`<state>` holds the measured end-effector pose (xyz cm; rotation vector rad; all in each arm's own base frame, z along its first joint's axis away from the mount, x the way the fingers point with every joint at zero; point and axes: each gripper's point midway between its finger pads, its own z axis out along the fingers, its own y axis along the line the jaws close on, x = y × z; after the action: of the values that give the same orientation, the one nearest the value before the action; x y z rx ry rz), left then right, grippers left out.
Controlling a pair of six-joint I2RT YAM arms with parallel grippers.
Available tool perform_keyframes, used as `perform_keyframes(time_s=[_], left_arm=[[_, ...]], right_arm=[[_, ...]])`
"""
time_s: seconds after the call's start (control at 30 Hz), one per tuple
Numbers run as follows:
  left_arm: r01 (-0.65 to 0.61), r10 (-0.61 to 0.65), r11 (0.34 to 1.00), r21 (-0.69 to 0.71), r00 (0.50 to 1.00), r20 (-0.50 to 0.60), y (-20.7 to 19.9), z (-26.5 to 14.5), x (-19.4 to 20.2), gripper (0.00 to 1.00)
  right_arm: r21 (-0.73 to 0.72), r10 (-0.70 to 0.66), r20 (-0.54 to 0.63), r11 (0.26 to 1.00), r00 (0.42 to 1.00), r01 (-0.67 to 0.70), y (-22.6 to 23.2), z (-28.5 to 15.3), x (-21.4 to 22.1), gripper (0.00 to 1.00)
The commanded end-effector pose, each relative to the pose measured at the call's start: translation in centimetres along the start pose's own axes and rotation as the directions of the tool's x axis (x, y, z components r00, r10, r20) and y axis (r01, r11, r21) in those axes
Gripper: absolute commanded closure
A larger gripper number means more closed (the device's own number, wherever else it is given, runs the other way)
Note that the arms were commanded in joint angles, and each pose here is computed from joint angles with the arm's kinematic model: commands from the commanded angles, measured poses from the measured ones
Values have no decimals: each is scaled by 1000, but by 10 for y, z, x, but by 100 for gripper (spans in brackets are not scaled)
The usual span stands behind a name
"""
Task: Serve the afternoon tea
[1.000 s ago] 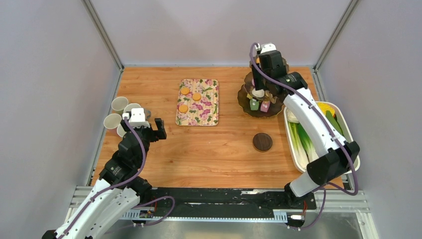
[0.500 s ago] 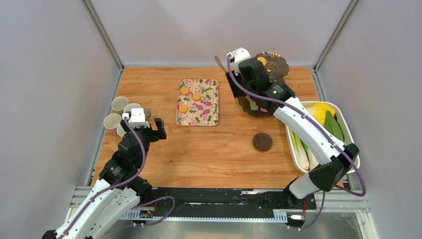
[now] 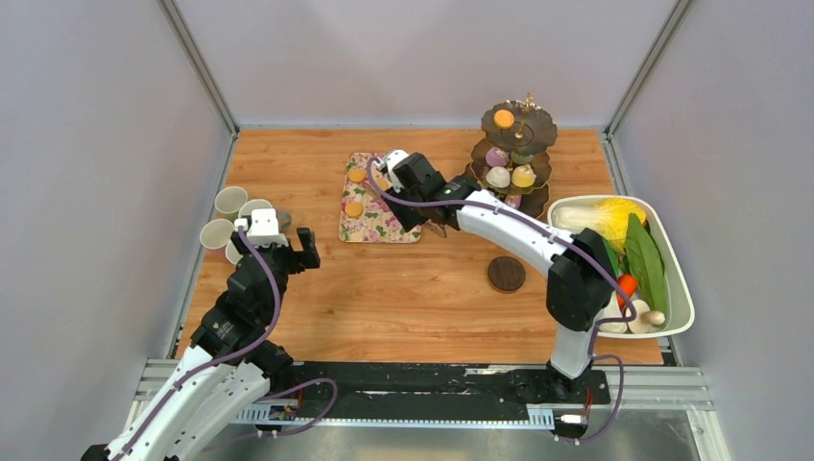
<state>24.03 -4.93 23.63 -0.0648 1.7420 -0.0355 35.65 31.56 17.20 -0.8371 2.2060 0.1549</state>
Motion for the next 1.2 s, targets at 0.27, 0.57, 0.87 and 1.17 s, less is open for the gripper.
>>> perform_keyframes(time_s=[0.27,0.57,0.87,1.17], left_arm=[[5,-5,1000,-10,1000,26,2,-1,-6,0],[6,-5,1000,-15,1000,30,4,-2,-7,0],[4,-4,1000,-17,1000,31,4,-2,-7,0],[4,-4,1000,-16,1000,30,4,-1,-7,0]], right_arm=[[-109,-88,-6,990,996,87,58,64,5,41],[-102,-144,-29,985,989,141,64,94,12,41],[-98,-173,-30,981,984,169,65,109,10,44],[-55,-186,-38,982,982,183,53,93,12,57]])
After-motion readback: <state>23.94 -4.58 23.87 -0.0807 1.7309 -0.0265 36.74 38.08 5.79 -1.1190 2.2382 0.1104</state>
